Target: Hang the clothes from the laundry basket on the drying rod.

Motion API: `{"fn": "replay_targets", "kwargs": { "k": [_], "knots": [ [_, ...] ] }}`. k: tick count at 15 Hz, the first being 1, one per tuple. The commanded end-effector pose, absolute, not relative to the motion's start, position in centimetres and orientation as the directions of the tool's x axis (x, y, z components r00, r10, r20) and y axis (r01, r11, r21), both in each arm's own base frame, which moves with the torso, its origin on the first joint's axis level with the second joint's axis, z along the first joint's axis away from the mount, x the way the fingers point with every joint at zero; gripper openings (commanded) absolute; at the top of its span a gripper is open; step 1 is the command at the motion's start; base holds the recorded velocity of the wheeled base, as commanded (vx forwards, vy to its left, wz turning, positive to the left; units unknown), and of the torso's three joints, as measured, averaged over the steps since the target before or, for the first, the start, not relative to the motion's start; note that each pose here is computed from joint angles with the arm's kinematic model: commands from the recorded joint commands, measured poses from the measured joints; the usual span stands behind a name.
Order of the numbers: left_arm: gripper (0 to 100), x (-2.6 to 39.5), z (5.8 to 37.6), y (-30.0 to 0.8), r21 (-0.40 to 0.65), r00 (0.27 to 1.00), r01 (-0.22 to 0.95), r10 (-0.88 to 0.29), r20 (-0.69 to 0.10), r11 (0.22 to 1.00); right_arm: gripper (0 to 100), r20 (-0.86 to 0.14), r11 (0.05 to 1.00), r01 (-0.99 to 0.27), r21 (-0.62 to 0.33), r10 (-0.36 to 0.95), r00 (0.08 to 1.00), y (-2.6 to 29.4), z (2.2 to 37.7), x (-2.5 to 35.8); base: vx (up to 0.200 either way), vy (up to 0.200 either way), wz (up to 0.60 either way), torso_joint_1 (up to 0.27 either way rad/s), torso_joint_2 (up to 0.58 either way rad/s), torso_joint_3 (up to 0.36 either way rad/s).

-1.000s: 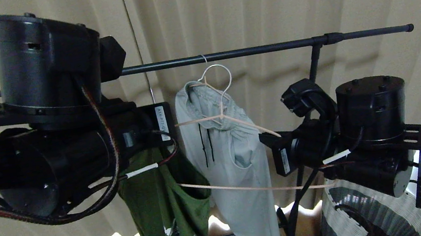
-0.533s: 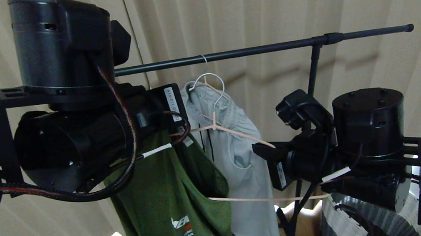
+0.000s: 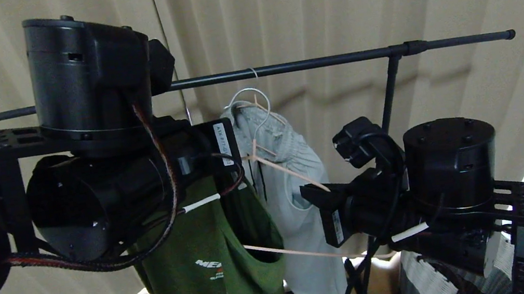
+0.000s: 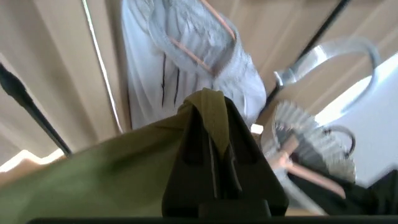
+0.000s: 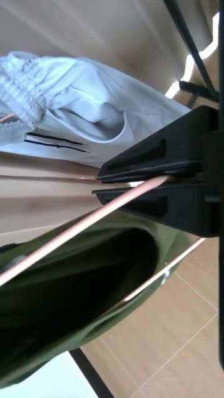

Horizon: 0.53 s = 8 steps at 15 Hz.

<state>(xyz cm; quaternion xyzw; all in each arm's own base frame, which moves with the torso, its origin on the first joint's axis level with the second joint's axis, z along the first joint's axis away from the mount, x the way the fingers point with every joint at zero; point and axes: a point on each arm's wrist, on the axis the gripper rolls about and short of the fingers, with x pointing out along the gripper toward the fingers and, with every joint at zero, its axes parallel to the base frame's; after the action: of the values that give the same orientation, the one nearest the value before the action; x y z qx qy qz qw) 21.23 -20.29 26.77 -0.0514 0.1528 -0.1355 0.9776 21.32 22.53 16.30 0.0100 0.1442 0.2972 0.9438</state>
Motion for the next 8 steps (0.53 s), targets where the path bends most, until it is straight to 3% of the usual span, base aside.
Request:
{"fn": "replay_targets", "kwargs": {
  "k": [1,5,8],
  "knots": [
    [0,19.3,27.0,-19.8,-0.144,0.894,0.318,-0.348,-0.284,0.937,0,-0.273,0.826,-0.553,0.104,0.559,0.783,22.8,16.0,21.9,0.000,0.000,0.00,0.000,0.00,0.000],
    [0,16.5,27.0,-17.9,-0.148,0.774,0.549,-0.567,-0.281,0.823,0,-0.279,0.827,-0.553,0.103,0.557,0.782,23.4,15.6,22.4,0.000,0.000,0.00,0.000,0.00,0.000],
    [0,15.9,26.5,-17.3,-0.141,0.746,0.595,-0.609,-0.269,0.791,0,-0.278,0.827,-0.553,0.103,0.558,0.782,23.4,15.6,22.4,0.000,0.000,0.00,0.000,0.00,0.000]
  ]
}}
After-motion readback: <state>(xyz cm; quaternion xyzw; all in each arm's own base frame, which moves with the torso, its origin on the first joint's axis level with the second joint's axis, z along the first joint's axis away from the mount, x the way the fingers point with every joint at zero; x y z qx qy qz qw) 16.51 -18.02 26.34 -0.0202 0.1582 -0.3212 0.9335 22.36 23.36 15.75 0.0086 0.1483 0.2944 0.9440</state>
